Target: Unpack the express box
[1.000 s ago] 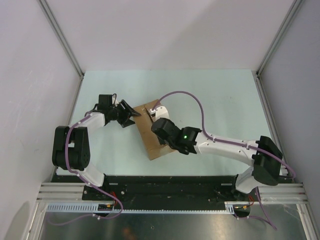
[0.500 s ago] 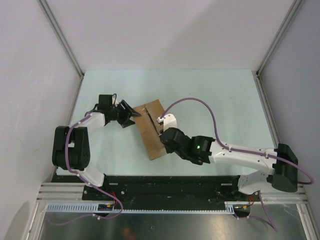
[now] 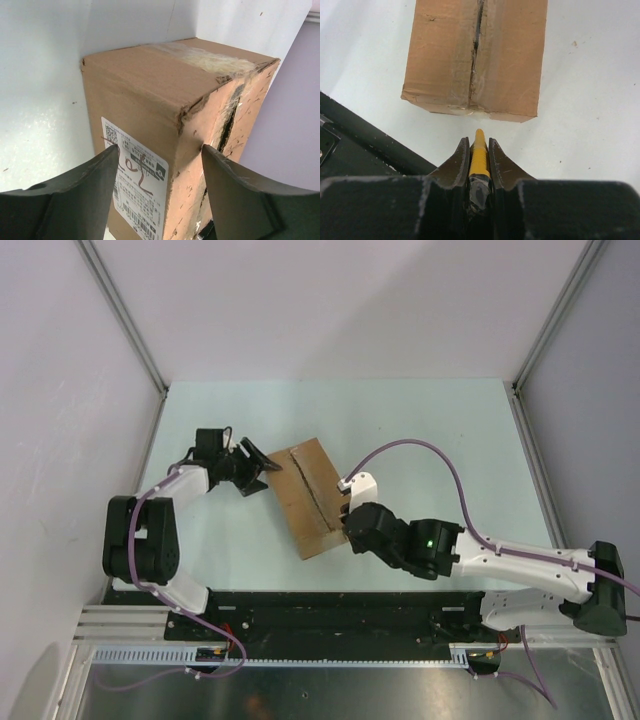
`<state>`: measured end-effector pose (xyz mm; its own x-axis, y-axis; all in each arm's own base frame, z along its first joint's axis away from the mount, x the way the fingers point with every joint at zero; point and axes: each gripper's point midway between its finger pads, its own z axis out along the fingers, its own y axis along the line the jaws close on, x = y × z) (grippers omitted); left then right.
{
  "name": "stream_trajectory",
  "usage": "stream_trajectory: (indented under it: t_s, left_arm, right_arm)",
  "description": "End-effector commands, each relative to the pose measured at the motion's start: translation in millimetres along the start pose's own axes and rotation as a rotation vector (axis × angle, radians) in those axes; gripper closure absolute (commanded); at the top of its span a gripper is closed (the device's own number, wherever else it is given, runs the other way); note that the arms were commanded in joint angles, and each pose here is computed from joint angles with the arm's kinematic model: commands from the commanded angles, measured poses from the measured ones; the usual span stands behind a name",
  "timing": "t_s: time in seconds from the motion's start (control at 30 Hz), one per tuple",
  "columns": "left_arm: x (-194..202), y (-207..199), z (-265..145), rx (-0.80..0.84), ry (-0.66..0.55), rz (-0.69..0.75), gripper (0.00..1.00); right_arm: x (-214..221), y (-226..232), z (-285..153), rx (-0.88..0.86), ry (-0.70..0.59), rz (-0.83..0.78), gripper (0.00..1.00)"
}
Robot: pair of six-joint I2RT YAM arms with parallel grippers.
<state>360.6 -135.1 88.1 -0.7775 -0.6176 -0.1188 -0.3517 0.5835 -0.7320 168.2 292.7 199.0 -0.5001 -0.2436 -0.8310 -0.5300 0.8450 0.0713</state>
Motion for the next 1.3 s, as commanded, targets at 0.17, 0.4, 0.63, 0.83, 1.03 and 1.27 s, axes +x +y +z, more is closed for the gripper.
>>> stream_trajectory:
  t_s: [0.17, 0.4, 0.63, 0.83, 1.03, 1.27]
  left_arm:
    - [-20.7, -51.2, -52.5, 0.111, -0.155, 0.152, 0.11]
    - [-55.1, -61.1, -71.1, 0.069, -0.319, 0.271, 0.08]
    - [-68.5, -56.6, -37.3, 0.056, -0.228, 0.302, 0.08]
    - [-43.2, -50.4, -9.3, 0.131, -0.032, 0.283, 0.08]
    - [-19.4, -56.5, -18.6, 0.207, 0.039, 0.35, 0.07]
    - [9.6, -42.9, -23.9, 0.238, 0.112, 0.356, 0.08]
  right_arm:
    - [5.2, -4.0, 2.5, 0.037, 0.007, 0.059, 1.0]
    - [27.8, -23.5, 14.9, 0.066, 0.064, 0.102, 1.0]
    - [28.3, -47.4, 37.6, 0.118, 0.061, 0.172, 1.0]
    - [8.8, -59.9, 65.0, 0.135, -0.004, 0.187, 1.0]
    - [-18.2, -73.4, 96.3, 0.137, -0.098, 0.206, 1.0]
    - [-58.6, -94.8, 127.4, 0.103, -0.21, 0.229, 1.0]
